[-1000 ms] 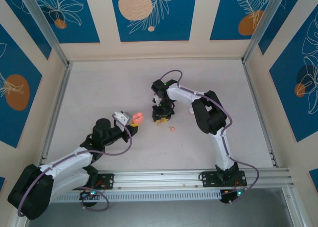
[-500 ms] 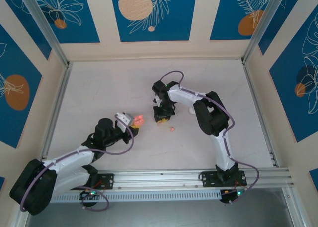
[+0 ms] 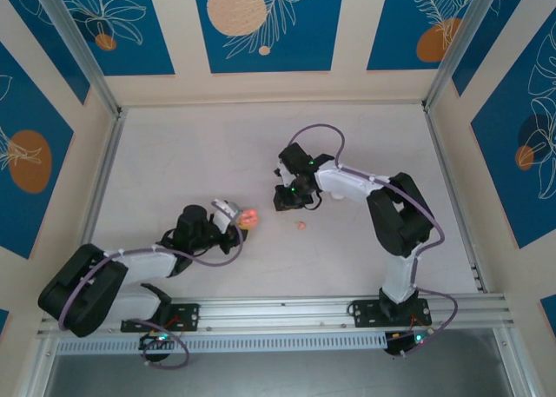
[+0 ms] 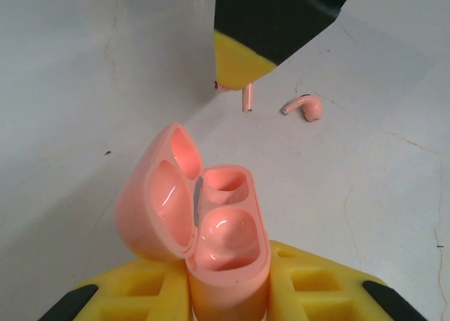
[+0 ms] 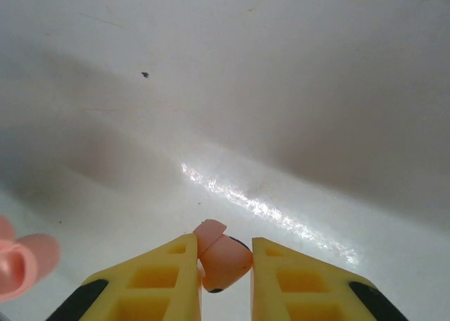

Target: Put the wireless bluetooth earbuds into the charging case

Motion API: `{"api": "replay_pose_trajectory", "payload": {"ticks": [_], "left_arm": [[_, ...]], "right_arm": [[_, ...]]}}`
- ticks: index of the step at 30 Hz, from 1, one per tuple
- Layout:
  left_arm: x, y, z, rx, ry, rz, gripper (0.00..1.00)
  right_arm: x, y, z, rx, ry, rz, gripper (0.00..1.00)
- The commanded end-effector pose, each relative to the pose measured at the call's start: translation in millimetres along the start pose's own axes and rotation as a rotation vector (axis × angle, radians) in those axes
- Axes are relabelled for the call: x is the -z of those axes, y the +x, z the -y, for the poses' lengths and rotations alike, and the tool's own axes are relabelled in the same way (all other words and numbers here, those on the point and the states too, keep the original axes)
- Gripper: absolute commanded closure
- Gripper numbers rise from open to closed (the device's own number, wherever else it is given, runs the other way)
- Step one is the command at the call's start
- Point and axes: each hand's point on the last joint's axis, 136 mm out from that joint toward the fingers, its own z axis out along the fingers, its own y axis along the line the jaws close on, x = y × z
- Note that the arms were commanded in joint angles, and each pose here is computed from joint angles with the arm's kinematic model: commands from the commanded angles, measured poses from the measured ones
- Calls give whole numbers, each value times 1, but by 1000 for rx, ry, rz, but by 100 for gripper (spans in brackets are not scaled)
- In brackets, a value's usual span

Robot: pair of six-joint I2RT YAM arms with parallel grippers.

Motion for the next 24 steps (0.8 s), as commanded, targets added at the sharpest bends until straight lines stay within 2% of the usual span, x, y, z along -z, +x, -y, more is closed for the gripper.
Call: {"api": "replay_pose_trajectory", "payload": {"ticks": [1, 11, 24], "left_arm": [[-5, -30, 3, -39, 50, 98, 75], [-23, -35, 13, -48, 155, 149, 74], [-31, -51, 26, -47, 278, 294, 75]], "right_arm": [[13, -15, -8, 57, -49, 115, 79], [38, -15, -20, 188, -114, 274, 79], [75, -3, -50, 392, -194, 439, 79]]}}
